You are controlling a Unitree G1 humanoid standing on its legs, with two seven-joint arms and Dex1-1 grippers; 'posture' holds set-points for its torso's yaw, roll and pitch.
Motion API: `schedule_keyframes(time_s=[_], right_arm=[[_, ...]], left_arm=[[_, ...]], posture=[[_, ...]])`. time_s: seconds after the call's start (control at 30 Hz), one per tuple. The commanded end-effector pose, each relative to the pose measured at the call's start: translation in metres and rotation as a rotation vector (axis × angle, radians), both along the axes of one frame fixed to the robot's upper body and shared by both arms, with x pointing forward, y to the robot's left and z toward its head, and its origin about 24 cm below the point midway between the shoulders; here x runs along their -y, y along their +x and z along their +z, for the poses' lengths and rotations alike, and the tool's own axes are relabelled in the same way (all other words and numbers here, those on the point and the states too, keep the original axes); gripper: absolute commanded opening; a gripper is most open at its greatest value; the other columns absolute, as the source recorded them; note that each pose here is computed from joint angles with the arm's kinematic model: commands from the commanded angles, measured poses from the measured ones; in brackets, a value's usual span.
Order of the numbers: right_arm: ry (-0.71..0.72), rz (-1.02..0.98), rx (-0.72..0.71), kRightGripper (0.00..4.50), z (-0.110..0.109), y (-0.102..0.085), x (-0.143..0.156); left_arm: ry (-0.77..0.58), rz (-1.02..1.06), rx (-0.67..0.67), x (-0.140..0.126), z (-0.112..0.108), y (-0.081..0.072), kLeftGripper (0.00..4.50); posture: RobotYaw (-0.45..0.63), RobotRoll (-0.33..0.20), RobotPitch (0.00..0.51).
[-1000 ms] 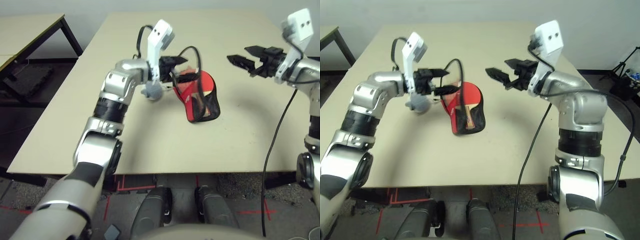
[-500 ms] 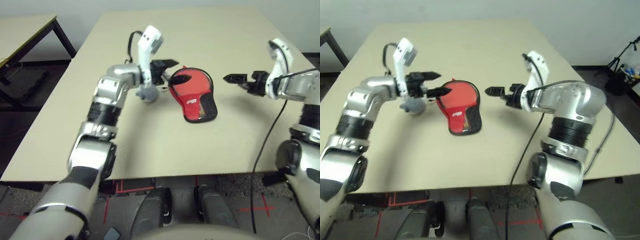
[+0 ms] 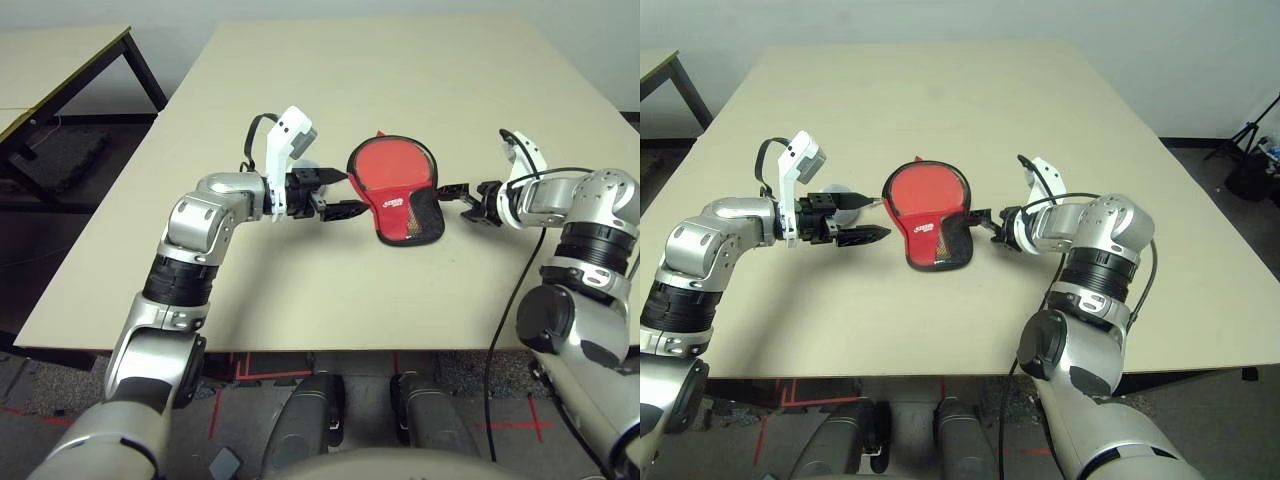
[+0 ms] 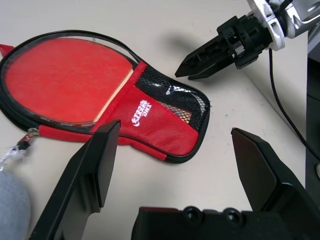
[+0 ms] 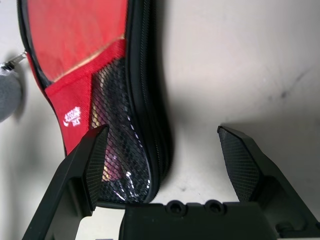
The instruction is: Store the ping-pong paddle in its case and zip it.
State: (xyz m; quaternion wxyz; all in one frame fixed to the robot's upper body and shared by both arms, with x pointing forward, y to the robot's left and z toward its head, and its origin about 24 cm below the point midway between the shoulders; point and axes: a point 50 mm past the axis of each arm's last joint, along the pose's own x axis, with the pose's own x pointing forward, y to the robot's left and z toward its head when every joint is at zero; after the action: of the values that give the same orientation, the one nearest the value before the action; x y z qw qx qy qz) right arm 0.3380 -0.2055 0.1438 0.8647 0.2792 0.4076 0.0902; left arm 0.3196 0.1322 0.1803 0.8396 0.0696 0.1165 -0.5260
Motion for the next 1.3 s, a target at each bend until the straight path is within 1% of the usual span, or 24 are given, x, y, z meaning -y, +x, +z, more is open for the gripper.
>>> schedule_keyframes(time_s=[0.03, 0.2, 0.33, 0.47, 0.57, 0.73, 0.8, 0.87, 0.97, 1.0, 1.23, 1.27, 1.3], right_arm=[[0.047, 0.023, -0.059, 4.48, -0.011, -0.005, -0.004], [0.142, 0.079, -0.071, 4.48, -0.017, -0.008, -0.014], [0.215, 0.128, -0.106, 4.48, -0.028, -0.014, -0.022], [0.245, 0.137, -0.151, 4.48, -0.037, -0.017, -0.028], [0.267, 0.134, -0.176, 4.48, -0.040, -0.016, -0.034], [0.293, 0.101, -0.189, 4.48, -0.037, -0.007, -0.048], [0.311, 0.099, -0.188, 4.23, -0.035, -0.003, -0.057], [0.320, 0.106, -0.188, 3.78, -0.034, 0.000, -0.064], [0.319, 0.118, -0.188, 2.80, -0.034, 0.004, -0.073], [0.318, 0.113, -0.189, 2.56, -0.034, 0.005, -0.075], [0.252, 0.099, -0.156, 0.34, -0.034, 0.010, -0.075], [0.244, 0.102, -0.153, 0.08, -0.034, 0.010, -0.074], [0.239, 0.101, -0.151, 0.03, -0.034, 0.010, -0.074]], left_arm=[[0.009, -0.003, -0.017, 0.001, -0.004, -0.003, 4.50], [0.006, -0.002, -0.016, 0.002, -0.003, -0.003, 4.50], [0.005, -0.002, -0.017, 0.002, -0.003, -0.003, 4.50], [0.005, -0.002, -0.017, 0.002, -0.002, -0.002, 4.50], [0.004, -0.002, -0.016, 0.002, -0.001, -0.002, 4.50], [0.000, 0.002, -0.013, 0.002, 0.000, -0.002, 4.50], [-0.003, 0.003, -0.014, 0.002, 0.000, -0.002, 4.50], [-0.005, 0.004, -0.014, 0.003, -0.001, -0.002, 4.50], [-0.008, 0.009, -0.013, 0.003, -0.001, -0.002, 4.50], [-0.009, 0.011, -0.013, 0.003, -0.001, -0.002, 4.50], [-0.015, 0.026, -0.013, 0.002, -0.001, -0.002, 4.50], [-0.015, 0.027, -0.013, 0.002, -0.001, -0.002, 4.50], [-0.016, 0.029, -0.014, 0.002, -0.001, -0.001, 4.50]], posture=[[0.06, 0.000, 0.100], [0.06, 0.000, 0.102], [0.06, 0.000, 0.104], [0.06, 0.000, 0.106], [0.07, 0.000, 0.108], [0.07, 0.000, 0.110], [0.07, 0.000, 0.112], [0.07, 0.000, 0.113], [0.08, 0.000, 0.114], [0.08, 0.000, 0.114], [0.08, 0.000, 0.118], [0.08, 0.000, 0.118], [0.08, 0.000, 0.118]])
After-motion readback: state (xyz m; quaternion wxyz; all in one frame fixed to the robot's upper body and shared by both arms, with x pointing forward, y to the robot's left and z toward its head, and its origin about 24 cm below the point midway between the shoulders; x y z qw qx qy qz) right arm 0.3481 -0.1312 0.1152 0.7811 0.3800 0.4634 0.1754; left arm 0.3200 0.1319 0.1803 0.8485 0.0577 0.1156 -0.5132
